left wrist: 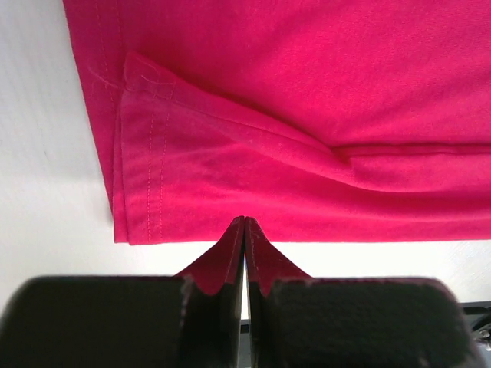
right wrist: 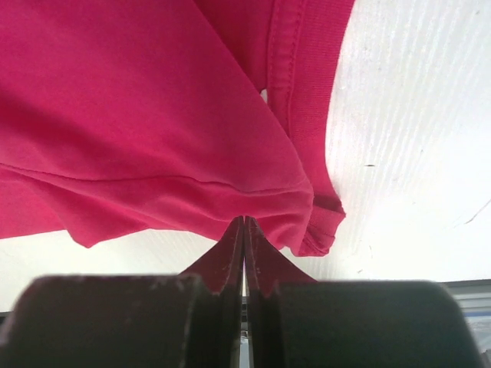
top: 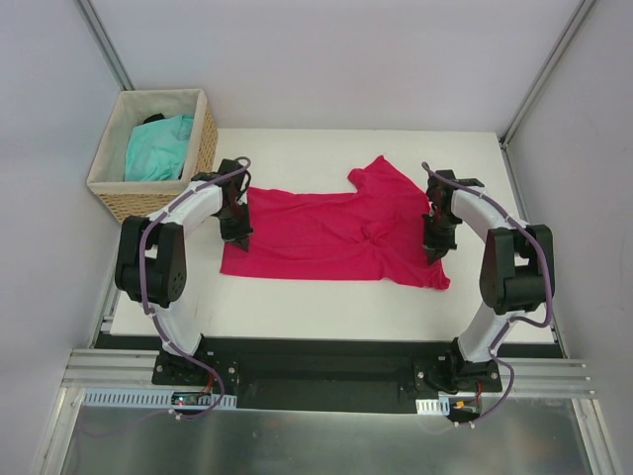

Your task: Fold and stack the t-shirts

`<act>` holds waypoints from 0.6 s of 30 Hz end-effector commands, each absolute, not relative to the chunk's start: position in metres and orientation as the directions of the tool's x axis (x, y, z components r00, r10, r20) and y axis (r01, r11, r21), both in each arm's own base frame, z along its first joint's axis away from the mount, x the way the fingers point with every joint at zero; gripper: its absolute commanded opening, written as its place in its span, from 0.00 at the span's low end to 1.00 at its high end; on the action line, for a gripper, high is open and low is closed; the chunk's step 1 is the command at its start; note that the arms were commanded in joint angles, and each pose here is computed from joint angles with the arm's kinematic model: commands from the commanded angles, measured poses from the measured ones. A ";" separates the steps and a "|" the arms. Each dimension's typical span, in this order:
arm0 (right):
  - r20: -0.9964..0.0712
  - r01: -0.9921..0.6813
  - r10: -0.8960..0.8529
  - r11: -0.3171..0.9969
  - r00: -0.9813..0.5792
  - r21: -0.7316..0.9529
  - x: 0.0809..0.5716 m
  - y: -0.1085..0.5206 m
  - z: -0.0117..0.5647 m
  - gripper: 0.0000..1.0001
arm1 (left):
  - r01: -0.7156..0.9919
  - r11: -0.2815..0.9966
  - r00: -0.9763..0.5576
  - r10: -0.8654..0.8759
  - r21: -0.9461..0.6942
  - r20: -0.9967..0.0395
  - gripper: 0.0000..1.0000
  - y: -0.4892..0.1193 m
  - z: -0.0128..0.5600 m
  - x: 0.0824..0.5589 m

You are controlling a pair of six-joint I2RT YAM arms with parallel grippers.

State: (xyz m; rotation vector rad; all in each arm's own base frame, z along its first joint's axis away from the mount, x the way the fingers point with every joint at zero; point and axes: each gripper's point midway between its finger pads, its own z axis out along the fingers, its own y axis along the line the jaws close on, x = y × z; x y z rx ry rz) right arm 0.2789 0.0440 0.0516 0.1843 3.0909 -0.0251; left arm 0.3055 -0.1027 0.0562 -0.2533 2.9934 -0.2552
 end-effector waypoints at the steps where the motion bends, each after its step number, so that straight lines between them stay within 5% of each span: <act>1: -0.040 0.113 0.111 0.992 -0.993 -0.061 0.272 0.034 0.058 0.01 | -0.204 0.969 -0.970 -0.219 -0.142 -0.104 0.00 -0.097 0.056 0.304; 8: -0.128 0.125 0.136 0.988 -0.982 0.090 0.283 0.051 0.049 0.01 | -0.220 0.955 -0.957 -0.251 -0.200 -0.143 0.00 -0.094 0.045 0.311; 18: -0.062 0.146 0.150 0.987 -0.987 0.065 0.275 0.041 0.036 0.01 | -0.259 0.948 -0.957 -0.277 -0.183 -0.086 0.00 -0.082 0.028 0.294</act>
